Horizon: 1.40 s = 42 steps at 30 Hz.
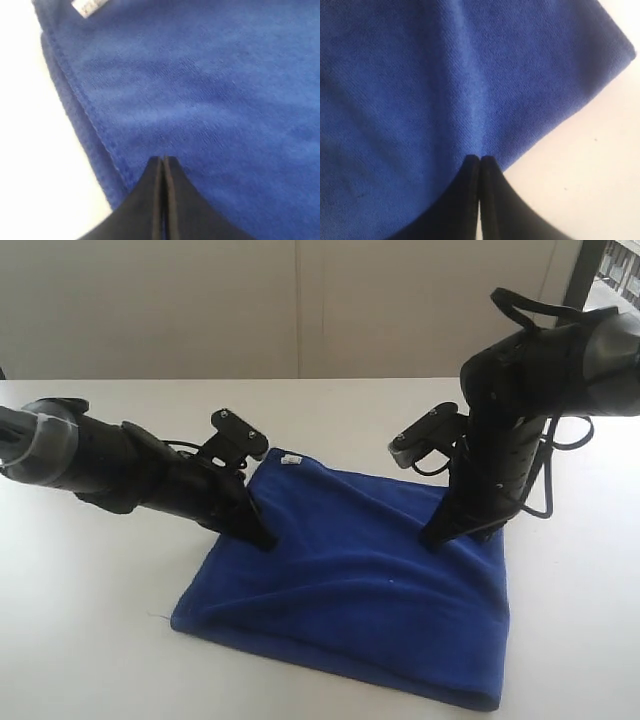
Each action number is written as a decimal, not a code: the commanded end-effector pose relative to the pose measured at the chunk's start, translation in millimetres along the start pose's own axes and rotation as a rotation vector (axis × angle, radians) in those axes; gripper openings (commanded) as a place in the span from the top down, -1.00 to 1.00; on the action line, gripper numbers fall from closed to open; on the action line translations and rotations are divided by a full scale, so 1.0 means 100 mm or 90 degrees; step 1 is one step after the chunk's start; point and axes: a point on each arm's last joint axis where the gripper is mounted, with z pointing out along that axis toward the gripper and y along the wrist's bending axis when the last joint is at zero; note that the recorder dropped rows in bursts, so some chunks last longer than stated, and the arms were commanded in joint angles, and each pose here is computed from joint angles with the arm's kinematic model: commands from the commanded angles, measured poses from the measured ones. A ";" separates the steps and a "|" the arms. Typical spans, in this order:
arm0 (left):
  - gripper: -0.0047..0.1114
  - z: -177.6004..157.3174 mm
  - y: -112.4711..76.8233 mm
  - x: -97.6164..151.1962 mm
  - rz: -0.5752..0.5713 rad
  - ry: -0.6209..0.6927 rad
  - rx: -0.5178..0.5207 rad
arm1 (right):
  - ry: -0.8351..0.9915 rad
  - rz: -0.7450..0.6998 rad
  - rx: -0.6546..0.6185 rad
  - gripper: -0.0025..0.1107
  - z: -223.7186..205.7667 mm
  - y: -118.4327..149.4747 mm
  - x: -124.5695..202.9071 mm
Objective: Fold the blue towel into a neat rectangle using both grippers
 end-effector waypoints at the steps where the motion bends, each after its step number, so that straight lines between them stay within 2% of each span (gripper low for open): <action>1: 0.92 0.07 0.07 -0.15 0.054 -0.025 -0.010 | -0.012 -0.006 0.009 0.96 -0.02 -0.04 -0.01; 5: 0.92 0.07 0.17 -0.37 0.067 -0.064 -0.049 | 0.027 -0.014 -0.014 0.96 -0.05 -0.01 0.05; 9: 0.92 -0.45 0.18 -0.74 0.071 -0.153 -0.056 | 0.051 -0.055 -0.167 0.96 -0.11 0.24 0.24; 10: 0.92 -0.66 0.16 -0.82 0.068 -0.181 -0.055 | 0.070 -0.071 -0.173 0.96 -0.03 0.31 0.34; 13: 0.92 -0.98 0.13 -0.86 0.072 -0.211 -0.065 | 0.085 -0.067 -0.168 0.96 0.08 0.35 0.44; 16: 0.92 -1.22 0.10 -0.79 0.071 -0.222 -0.081 | 0.083 -0.071 -0.170 0.96 0.12 0.40 0.47; 19: 0.92 -1.54 0.02 -0.59 0.046 -0.230 -0.087 | 0.087 -0.098 -0.169 0.96 0.22 0.56 0.57; 24: 0.92 -1.83 -0.09 -0.34 0.015 -0.239 -0.081 | 0.115 -0.132 -0.177 0.96 0.30 0.79 0.67; 29: 0.92 -1.99 -0.17 -0.18 -0.001 -0.245 -0.074 | 0.129 -0.173 -0.180 0.96 0.29 1.05 0.73; 33: 0.92 -2.11 -0.22 -0.07 -0.029 -0.257 -0.063 | 0.127 -0.226 -0.187 0.96 0.21 1.43 0.75; 38: 0.92 -2.18 -0.28 0.01 -0.038 -0.263 -0.044 | 0.080 -0.259 -0.227 0.96 0.08 1.87 0.72; 42: 0.92 -2.22 -0.34 0.06 -0.043 -0.266 -0.013 | 0.034 -0.279 -0.244 0.96 -0.06 2.10 0.63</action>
